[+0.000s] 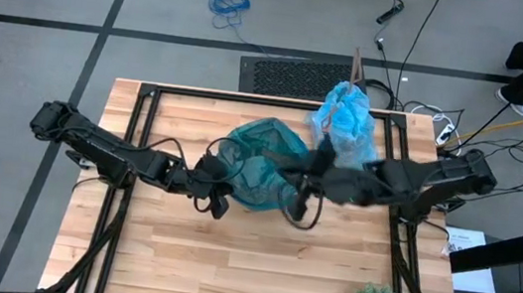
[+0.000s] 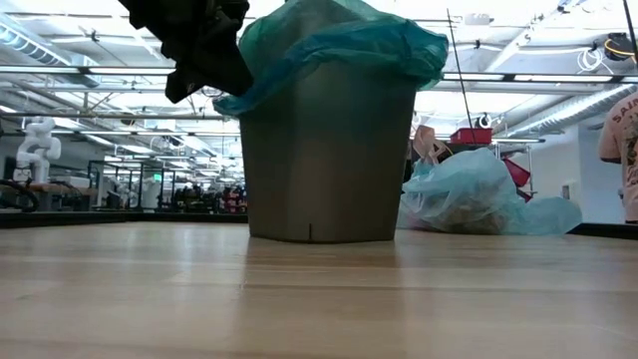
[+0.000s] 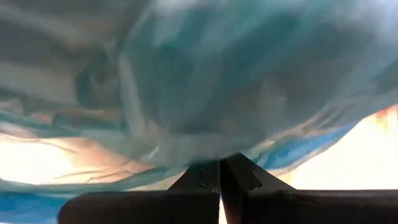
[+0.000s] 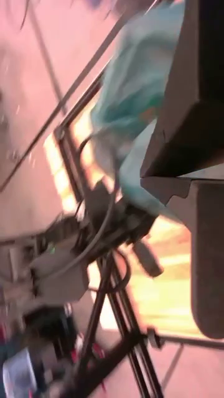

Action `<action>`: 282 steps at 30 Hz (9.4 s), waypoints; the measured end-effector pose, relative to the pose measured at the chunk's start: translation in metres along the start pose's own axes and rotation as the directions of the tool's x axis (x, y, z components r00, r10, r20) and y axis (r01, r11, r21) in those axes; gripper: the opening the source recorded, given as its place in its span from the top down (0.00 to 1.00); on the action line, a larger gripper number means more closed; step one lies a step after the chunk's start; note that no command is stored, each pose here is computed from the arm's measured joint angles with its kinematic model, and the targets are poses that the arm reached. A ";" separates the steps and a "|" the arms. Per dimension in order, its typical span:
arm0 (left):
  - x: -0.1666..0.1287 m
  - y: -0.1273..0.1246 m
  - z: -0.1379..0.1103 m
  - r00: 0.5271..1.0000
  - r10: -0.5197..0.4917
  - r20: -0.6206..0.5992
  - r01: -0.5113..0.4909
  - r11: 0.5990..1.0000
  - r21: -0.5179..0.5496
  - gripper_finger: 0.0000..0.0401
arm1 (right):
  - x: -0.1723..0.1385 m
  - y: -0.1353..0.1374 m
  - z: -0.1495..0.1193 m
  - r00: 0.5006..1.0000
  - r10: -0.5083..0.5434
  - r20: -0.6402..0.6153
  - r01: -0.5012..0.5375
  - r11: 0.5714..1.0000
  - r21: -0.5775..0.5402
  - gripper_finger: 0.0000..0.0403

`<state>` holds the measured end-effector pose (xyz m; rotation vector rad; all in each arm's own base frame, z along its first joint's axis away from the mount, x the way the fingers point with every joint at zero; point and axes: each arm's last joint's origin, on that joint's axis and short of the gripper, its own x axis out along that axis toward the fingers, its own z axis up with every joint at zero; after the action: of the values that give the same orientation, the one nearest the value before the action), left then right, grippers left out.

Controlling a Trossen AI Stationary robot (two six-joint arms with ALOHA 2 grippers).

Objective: Place trash/remove bag and relplace
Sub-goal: Insert the dark blue trash bag into the trash bin

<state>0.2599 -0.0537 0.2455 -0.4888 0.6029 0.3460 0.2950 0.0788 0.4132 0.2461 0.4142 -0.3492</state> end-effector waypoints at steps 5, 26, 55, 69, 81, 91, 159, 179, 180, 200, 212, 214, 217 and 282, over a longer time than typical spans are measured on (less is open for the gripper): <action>-0.002 -0.005 0.007 0.996 -0.053 0.070 0.056 0.998 -0.031 1.00 | 0.037 -0.019 0.016 0.992 0.127 -0.002 -0.127 0.991 -0.048 1.00; -0.004 -0.008 0.001 0.998 -0.056 0.033 0.056 0.998 -0.002 1.00 | 0.140 -0.059 -0.034 0.870 0.158 -0.467 -0.182 0.983 -0.008 1.00; 0.000 -0.018 -0.013 0.999 -0.025 0.029 0.024 1.000 0.015 1.00 | 0.122 -0.044 -0.022 0.864 0.175 -0.473 -0.156 0.985 0.079 1.00; -0.011 -0.031 0.006 0.981 -0.194 0.030 0.195 0.981 -0.016 0.73 | 0.109 -0.047 0.018 0.924 0.197 -0.329 -0.203 0.979 0.016 1.00; -0.042 -0.041 0.038 0.978 -0.202 0.049 0.198 0.977 0.077 0.59 | 0.112 -0.052 0.022 0.931 0.203 -0.302 -0.244 0.964 -0.104 1.00; -0.087 -0.038 0.074 1.000 -0.026 0.014 0.023 0.987 0.162 0.58 | 0.121 -0.057 0.014 0.916 0.172 -0.362 -0.251 0.950 -0.186 1.00; -0.185 0.002 0.118 0.960 0.073 0.270 -0.087 0.995 0.042 0.59 | 0.212 -0.087 -0.096 0.626 -0.028 -0.779 -0.095 0.989 -0.112 1.00; -0.185 0.003 0.117 0.963 0.082 0.257 -0.098 0.994 0.049 0.59 | 0.209 -0.088 -0.100 0.564 -0.019 -0.825 -0.112 0.989 -0.099 1.00; -0.185 0.003 0.116 0.963 0.082 0.257 -0.098 0.994 0.049 0.59 | 0.208 -0.088 -0.099 0.561 -0.021 -0.828 -0.111 0.989 -0.100 1.00; -0.185 0.003 0.116 0.963 0.082 0.256 -0.097 0.994 0.050 0.59 | 0.222 -0.084 -0.107 0.559 -0.033 -0.829 -0.105 0.988 -0.110 1.00; -0.185 0.003 0.116 0.964 0.079 0.254 -0.095 0.994 0.051 0.59 | 0.207 -0.075 -0.067 0.616 -0.015 -0.788 -0.094 0.991 -0.092 1.00; -0.185 0.003 0.116 0.964 0.079 0.253 -0.095 0.994 0.051 0.59 | 0.205 -0.074 -0.061 0.626 -0.021 -0.779 -0.087 0.991 -0.097 1.00; -0.185 0.003 0.116 0.964 0.080 0.253 -0.096 0.994 0.051 0.59 | 0.201 -0.074 -0.054 0.628 -0.042 -0.777 -0.074 0.991 -0.113 1.00; -0.185 0.003 0.116 0.973 0.045 0.227 -0.054 0.998 0.033 0.59 | 0.090 -0.073 0.076 0.784 0.346 -0.515 -0.309 0.938 0.160 1.00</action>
<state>0.1685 -0.0212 0.4405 -0.3904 0.4000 0.4306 0.3708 -0.0357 0.4303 0.4802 0.9045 0.0634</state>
